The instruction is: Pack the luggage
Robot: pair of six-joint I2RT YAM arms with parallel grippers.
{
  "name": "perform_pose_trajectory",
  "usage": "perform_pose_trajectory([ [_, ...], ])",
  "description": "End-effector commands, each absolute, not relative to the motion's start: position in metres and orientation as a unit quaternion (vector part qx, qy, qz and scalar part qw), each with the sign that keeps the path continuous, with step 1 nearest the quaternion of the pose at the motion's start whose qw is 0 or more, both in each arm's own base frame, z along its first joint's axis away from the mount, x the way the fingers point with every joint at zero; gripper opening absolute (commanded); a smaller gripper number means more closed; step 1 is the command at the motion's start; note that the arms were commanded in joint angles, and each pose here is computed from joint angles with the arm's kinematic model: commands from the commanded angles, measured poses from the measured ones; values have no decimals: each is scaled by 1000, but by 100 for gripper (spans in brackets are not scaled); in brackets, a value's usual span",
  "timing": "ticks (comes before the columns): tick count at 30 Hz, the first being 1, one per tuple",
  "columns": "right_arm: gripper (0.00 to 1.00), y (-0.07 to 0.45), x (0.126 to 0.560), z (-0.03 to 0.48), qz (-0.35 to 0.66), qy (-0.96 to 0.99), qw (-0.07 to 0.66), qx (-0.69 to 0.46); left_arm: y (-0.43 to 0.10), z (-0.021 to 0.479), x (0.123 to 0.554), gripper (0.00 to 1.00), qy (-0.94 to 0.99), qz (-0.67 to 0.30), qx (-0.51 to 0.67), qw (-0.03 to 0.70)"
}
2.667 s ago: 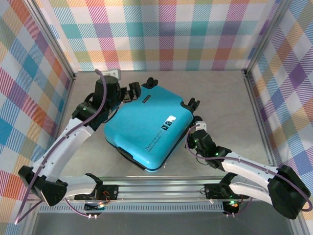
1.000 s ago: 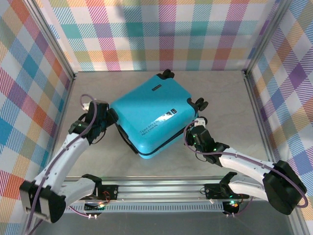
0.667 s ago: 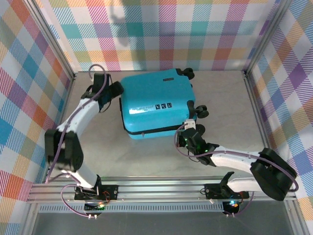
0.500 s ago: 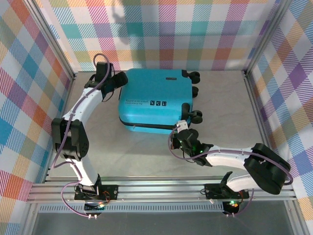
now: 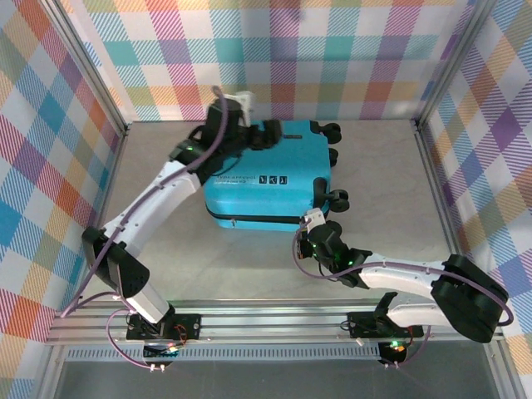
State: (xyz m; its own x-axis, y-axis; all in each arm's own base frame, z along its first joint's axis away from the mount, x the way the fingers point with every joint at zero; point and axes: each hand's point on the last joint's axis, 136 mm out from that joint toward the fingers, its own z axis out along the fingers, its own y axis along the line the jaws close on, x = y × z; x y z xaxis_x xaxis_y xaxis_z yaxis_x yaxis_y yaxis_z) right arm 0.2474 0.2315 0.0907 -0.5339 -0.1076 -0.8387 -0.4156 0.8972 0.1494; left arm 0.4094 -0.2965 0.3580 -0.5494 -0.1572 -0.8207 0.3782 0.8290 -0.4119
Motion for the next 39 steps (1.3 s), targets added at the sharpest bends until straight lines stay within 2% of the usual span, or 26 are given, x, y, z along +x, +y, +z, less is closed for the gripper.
perform_pose_trajectory([
  [1, 0, 227, 247, 96, 159, 851, 474, -158, -354, 352, 394, 87, 828, -314, 126, 447],
  [9, 0, 237, 245, 92, 177, 845, 473, -176, -496, 325, 354, 88, 812, -385, 247, 364],
  [14, 0, 238, 242, 94, 181, 839, 476, -193, -545, 298, 336, 88, 801, -420, 285, 317],
  [19, 0, 236, 240, 95, 178, 836, 479, -202, -570, 274, 322, 88, 797, -440, 299, 288],
  [25, 0, 228, 239, 94, 166, 839, 479, -199, -552, 260, 320, 88, 818, -364, 324, 305],
  [28, 0, 225, 238, 91, 160, 842, 476, -198, -533, 262, 319, 92, 825, -301, 350, 327],
  [34, 0, 211, 239, 88, 142, 847, 478, -184, -517, 225, 317, 92, 854, -255, 357, 279],
  [39, 0, 188, 243, 89, 125, 857, 478, -148, -499, 217, 331, 89, 873, -228, 331, 277],
])
